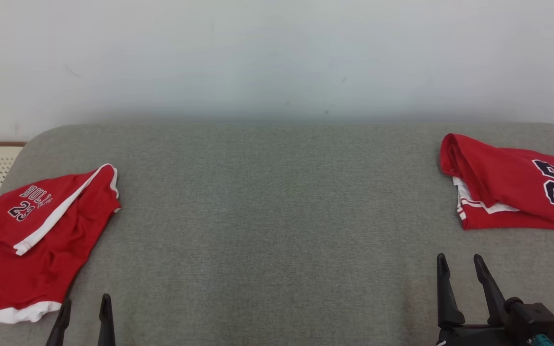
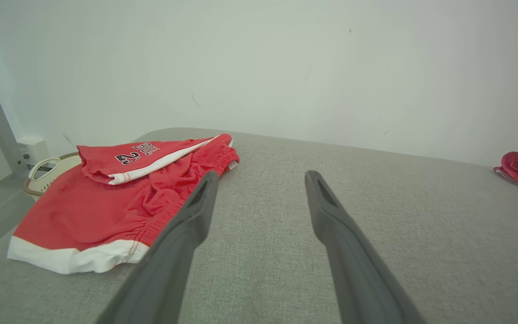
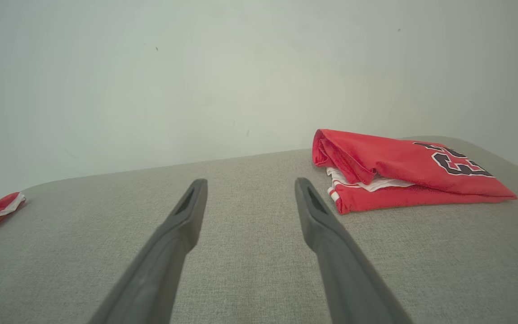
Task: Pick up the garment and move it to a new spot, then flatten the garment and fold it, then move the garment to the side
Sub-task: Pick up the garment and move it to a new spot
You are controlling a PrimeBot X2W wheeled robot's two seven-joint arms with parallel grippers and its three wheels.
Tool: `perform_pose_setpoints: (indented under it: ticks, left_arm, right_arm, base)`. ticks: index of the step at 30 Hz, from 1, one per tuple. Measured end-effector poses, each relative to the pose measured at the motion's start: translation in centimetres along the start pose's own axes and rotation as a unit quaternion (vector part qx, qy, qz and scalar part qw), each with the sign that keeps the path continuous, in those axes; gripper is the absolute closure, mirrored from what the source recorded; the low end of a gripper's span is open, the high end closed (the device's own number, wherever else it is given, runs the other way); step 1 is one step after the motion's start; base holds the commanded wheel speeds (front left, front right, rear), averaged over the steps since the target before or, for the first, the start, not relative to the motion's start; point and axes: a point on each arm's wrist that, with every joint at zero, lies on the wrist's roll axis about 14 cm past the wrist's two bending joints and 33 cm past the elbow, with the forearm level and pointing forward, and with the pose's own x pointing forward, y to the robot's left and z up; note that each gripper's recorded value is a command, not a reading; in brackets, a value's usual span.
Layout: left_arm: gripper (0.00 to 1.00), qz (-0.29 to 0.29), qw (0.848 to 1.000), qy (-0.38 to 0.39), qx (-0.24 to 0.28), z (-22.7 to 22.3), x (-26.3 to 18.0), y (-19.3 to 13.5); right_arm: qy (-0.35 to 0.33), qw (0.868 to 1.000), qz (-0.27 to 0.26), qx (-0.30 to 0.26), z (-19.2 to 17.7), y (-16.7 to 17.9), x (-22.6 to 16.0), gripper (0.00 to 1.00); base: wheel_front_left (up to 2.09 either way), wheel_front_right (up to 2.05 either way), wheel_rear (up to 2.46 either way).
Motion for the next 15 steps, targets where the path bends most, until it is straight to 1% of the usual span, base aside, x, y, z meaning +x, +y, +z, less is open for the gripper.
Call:
perform_pose_setpoints:
  ticks: [8, 15]
  left_arm:
    - [0.00, 0.040, 0.999, 0.000, 0.008, 0.2, -1.2, 2.4]
    - [0.00, 0.081, 0.997, 0.001, 0.017, 0.6, -2.9, 5.0]
  right_arm:
    - [0.010, 0.999, 0.033, 0.007, -0.9, 2.0, 1.1, 0.00]
    - [0.016, 0.997, 0.076, 0.015, -1.5, 4.8, 2.5, 0.00]
  base:
    - [0.00, 0.00, 0.00]
    - [0.00, 0.00, 0.00]
